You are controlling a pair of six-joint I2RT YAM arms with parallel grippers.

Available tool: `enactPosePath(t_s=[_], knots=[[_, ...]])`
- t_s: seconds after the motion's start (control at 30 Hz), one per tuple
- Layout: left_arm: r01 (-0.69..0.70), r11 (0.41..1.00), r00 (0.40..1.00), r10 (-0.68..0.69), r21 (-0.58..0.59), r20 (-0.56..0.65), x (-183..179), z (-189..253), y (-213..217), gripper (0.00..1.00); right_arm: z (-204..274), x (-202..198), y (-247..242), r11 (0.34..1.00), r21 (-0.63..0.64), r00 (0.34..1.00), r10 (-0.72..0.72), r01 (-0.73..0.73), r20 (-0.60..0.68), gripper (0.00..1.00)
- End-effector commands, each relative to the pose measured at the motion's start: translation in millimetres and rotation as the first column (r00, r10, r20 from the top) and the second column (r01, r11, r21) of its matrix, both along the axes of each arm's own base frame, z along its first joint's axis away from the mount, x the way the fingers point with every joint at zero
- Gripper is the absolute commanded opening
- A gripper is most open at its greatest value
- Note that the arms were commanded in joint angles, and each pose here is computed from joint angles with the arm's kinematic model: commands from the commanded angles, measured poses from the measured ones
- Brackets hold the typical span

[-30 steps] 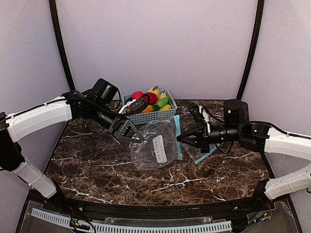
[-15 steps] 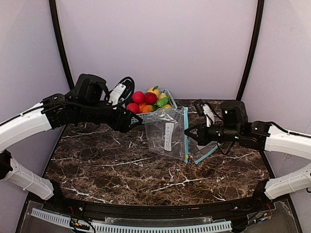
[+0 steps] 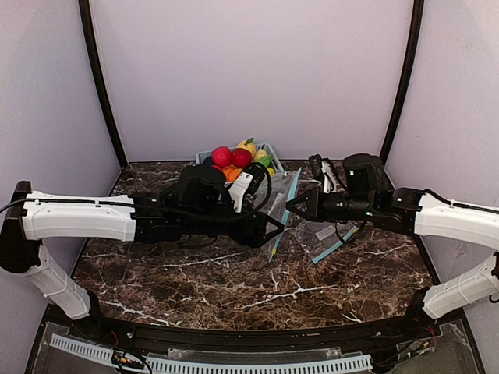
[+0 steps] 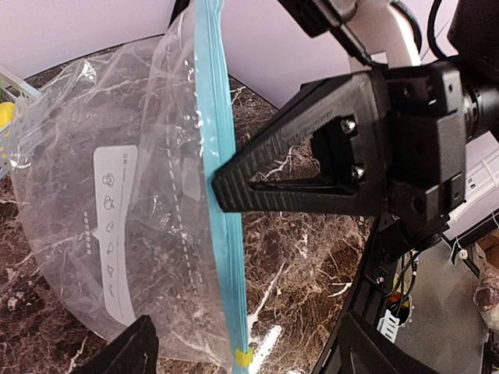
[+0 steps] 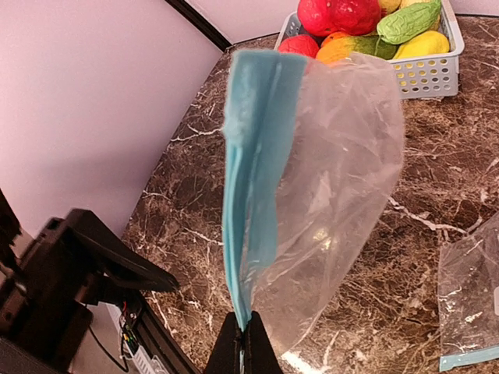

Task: Place the food in the zip-top bag and seal the zipper
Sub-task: Pass from the right arm to the left

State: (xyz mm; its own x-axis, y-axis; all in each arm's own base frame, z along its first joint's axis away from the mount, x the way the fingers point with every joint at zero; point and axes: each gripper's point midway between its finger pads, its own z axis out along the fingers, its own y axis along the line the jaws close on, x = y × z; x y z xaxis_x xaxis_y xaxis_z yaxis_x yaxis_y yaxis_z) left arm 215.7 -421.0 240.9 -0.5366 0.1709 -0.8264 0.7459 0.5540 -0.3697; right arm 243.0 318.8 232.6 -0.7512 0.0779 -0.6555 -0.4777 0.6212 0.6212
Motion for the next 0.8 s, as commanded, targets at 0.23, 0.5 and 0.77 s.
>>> enactPosePath(t_s=[0.23, 0.5, 0.77], knots=[[-0.071, 0.997, 0.997, 0.071, 0.011, 0.002, 17, -10, -17, 0.73, 33, -2, 13, 0.996, 0.089, 1.0, 0.009, -0.012, 0.03, 0.0], [-0.066, 0.998, 0.998, 0.066, 0.003, 0.0, 17, -10, -18, 0.52, 28, -3, 13, 0.997, 0.08, 1.0, 0.016, -0.018, 0.024, 0.0], [-0.063, 0.997, 0.998, 0.063, 0.034, -0.012, 15, -22, -17, 0.37, 32, -3, 12, 0.997, 0.081, 0.999, 0.014, -0.017, 0.038, 0.0]])
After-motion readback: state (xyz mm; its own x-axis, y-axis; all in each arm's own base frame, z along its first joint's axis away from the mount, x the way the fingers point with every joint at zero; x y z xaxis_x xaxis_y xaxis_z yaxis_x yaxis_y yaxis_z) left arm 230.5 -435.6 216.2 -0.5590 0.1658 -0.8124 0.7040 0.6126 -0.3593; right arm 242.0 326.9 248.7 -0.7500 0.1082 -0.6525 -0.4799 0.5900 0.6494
